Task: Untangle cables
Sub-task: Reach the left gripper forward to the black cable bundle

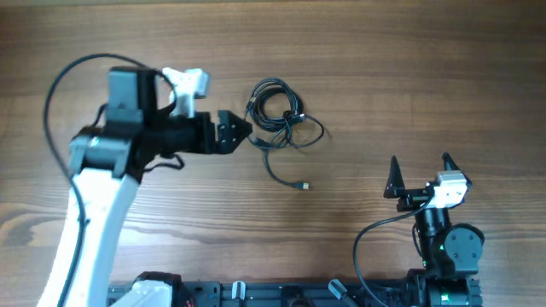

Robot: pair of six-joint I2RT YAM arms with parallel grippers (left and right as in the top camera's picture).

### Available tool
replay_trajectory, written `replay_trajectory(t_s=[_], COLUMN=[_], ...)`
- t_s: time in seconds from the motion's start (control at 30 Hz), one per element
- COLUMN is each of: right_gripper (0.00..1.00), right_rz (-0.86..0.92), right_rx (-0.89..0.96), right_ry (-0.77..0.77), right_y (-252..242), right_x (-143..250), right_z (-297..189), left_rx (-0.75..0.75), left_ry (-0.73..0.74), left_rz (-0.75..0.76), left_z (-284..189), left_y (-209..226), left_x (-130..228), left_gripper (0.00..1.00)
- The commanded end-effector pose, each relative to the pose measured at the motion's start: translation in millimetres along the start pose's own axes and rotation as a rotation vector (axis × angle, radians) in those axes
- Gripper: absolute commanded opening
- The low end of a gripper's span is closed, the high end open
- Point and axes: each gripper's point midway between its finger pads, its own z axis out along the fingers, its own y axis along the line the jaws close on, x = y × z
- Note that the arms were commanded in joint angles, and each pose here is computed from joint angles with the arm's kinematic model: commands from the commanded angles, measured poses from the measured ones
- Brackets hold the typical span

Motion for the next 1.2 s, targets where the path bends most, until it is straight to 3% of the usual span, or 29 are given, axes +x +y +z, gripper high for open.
replay_trajectory(t_s=[0.0, 0.13, 0.27, 0.33, 0.43, 0.77, 0.87, 0.97, 1.07, 1.17], right_gripper=[1.00, 1.00, 1.00, 1.00, 1.00, 1.00, 1.00, 1.00, 1.00, 1.00], right_rz=[-0.002, -0.002, -0.002, -0.002, -0.002, -0.002, -0.002, -0.002, -0.002, -0.002], right_rx=[0.011, 0.011, 0.011, 0.011, 0.011, 0.011, 0.011, 0.011, 0.011, 0.011], right_ry=[-0.004, -0.004, -0.004, -0.004, -0.004, -0.004, -0.004, -0.004, -0.004, -0.004], right_y=[-2, -2, -2, -2, -2, -2, -2, -2, -2, -2], right_x=[-1, -1, -1, -1, -1, -1, -1, -1, -1, -1], right_z=[0, 0, 0, 0, 0, 0, 0, 0, 0, 0], left_rx=[-0.033, -0.060, -0.162, -0.174, -0.356, -0.417, -0.585, -0.564, -0.562, -0.560], left_ry=[0.080, 0.171, 0.199, 0.199, 0.168, 0.254, 0.173, 0.114, 0.110, 0.134], left_rz=[-0.011, -0.083, -0.293, -0.293, -0.415, -0.326, -0.281, -0.269, -0.267, -0.273], left_z=[29, 58, 84, 92, 97, 163, 161, 166, 167, 173], left_y=[16, 35, 66, 72, 103, 112, 146, 146, 147, 149], left_x=[-1, 8, 9, 7, 10, 32, 19, 4, 3, 9], left_gripper=[1.00, 1.00, 1.00, 1.00, 1.00, 1.00, 1.00, 1.00, 0.75, 0.67])
